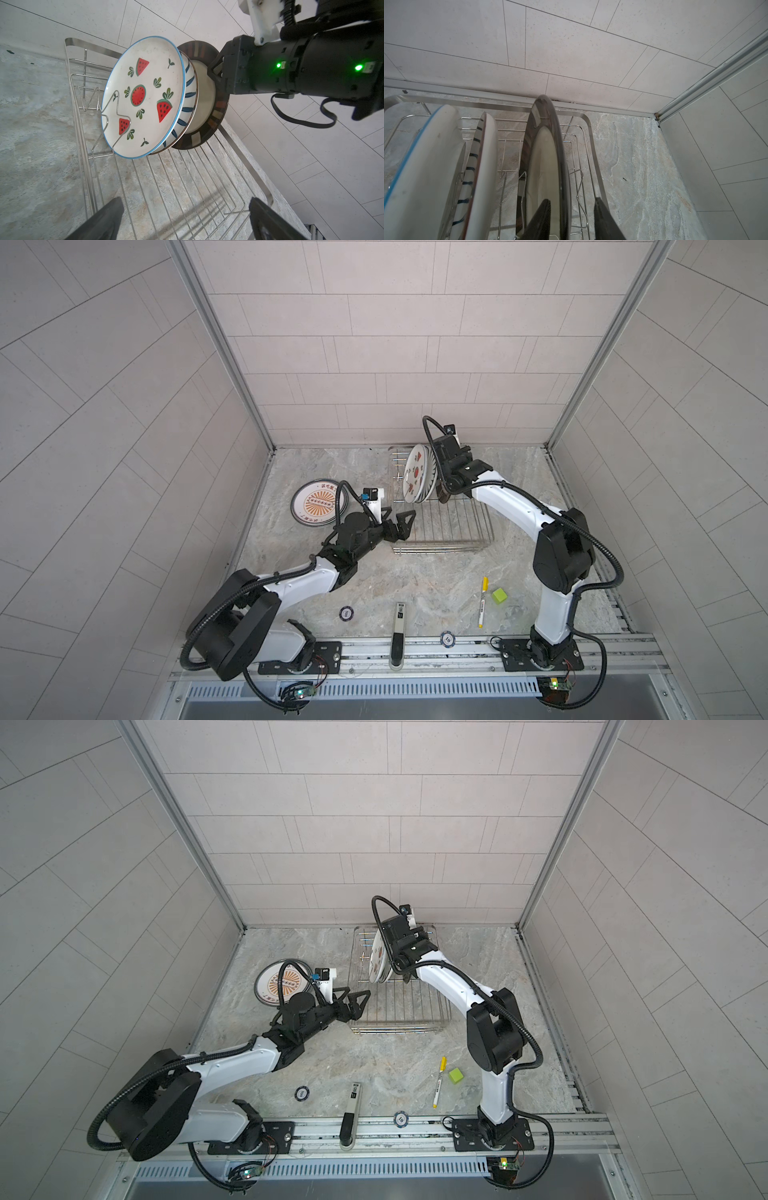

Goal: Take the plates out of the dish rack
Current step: 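Grip the rim of the dark-rimmed cream plate with the right gripper, then lift the dark-rimmed plate up out of the rack with the right gripper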

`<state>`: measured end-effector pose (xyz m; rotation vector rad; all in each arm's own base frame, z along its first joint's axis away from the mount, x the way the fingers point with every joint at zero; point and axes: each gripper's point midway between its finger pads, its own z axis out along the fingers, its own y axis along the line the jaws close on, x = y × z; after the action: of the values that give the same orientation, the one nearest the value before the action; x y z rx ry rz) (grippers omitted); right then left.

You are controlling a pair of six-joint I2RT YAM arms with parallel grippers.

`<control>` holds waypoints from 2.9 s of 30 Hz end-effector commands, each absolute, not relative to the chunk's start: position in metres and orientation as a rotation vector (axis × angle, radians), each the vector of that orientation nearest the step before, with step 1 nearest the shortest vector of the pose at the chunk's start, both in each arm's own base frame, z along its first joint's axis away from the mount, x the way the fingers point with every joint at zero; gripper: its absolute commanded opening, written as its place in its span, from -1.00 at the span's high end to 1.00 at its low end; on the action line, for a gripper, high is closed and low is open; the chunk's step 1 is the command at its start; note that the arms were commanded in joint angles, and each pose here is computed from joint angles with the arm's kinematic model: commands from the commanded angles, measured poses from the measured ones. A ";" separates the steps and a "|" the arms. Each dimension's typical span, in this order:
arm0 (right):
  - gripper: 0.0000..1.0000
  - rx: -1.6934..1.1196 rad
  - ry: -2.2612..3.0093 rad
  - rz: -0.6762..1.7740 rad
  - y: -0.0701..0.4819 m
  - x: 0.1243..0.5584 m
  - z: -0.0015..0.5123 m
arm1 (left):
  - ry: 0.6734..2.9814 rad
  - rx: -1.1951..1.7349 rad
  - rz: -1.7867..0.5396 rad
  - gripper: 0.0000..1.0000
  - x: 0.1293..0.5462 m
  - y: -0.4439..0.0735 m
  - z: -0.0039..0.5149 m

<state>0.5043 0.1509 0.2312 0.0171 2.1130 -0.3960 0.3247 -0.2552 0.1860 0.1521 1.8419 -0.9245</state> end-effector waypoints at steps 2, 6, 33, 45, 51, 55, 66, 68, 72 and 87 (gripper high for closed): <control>0.30 0.008 2.133 -0.507 0.142 0.506 0.225 | 1.771 0.139 -0.956 -1.00 0.330 -0.260 0.206; 0.36 0.001 2.144 -0.540 0.142 0.511 0.217 | 1.775 0.135 -0.961 -1.00 0.330 -0.261 0.205; 0.71 -0.016 2.120 -0.630 0.144 0.516 0.221 | 1.782 0.105 -0.945 -1.00 0.332 -0.257 0.198; 0.77 0.004 2.043 -0.630 0.142 0.505 0.256 | 1.778 0.106 -0.937 -1.00 0.332 -0.255 0.199; 0.81 0.016 2.004 -0.621 0.138 0.495 0.264 | 1.776 0.094 -0.923 -1.00 0.331 -0.251 0.200; 0.81 0.027 1.984 -0.615 0.134 0.489 0.274 | 1.772 0.083 -0.912 -1.00 0.329 -0.247 0.201; 0.81 0.035 1.925 -0.591 0.134 0.476 0.297 | 1.752 0.072 -0.907 -1.00 0.324 -0.240 0.205; 0.81 0.036 1.938 -0.572 0.134 0.480 0.295 | 1.754 0.070 -0.909 -1.00 0.324 -0.240 0.204; 0.81 0.054 1.967 -0.535 0.131 0.489 0.287 | 1.758 0.065 -0.908 -1.00 0.324 -0.240 0.201; 0.84 0.080 1.894 -0.538 0.125 0.474 0.325 | 1.762 0.061 -0.917 -1.00 0.327 -0.243 0.198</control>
<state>0.4857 0.1492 0.2454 -0.0688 2.0675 -0.5073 0.3261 -0.2402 0.1907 0.0678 1.7960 -0.8948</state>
